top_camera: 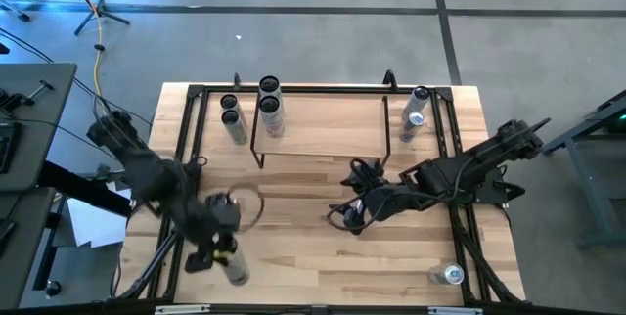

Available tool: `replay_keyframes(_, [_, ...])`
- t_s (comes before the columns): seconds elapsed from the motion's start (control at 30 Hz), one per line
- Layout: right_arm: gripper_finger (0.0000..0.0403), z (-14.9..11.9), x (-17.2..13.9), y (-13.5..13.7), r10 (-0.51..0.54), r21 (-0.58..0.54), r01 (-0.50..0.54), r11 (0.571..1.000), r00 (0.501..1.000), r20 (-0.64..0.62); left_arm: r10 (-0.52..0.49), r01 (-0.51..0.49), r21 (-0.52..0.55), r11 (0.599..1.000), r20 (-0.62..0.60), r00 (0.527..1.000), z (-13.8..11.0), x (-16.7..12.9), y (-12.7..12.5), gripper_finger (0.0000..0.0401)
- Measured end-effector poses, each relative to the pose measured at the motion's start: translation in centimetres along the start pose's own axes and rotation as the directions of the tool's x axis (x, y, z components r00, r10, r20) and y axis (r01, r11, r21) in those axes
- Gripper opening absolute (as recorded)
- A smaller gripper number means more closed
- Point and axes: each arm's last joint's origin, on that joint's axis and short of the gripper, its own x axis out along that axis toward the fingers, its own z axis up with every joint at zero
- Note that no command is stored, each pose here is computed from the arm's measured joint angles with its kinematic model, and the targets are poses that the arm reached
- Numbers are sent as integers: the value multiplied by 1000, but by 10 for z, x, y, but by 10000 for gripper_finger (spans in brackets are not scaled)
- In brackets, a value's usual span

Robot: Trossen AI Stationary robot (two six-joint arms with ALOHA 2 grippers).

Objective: Place canned beverage on shelf
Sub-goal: Put the bottom white yellow soda can on the shelf

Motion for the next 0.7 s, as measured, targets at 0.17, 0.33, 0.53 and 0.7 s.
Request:
replay_keyframes(0.17, [330,9,-19,-7,24,7,-24,1000,999,39,86,-88,18,996,86,993,44,-58,9,195])
replay_keyframes(0.33, [330,15,-34,-14,12,-16,-11,1000,997,79,233,-242,7,970,237,943,90,-97,31,195])
replay_keyframes(0.53, [330,16,-37,-16,10,-21,-8,1000,996,85,284,-279,-73,957,418,863,138,-108,77,194])
replay_keyframes(0.7, [330,15,-36,-16,0,-22,2,1000,997,72,425,-402,-148,903,442,790,160,-109,116,194])
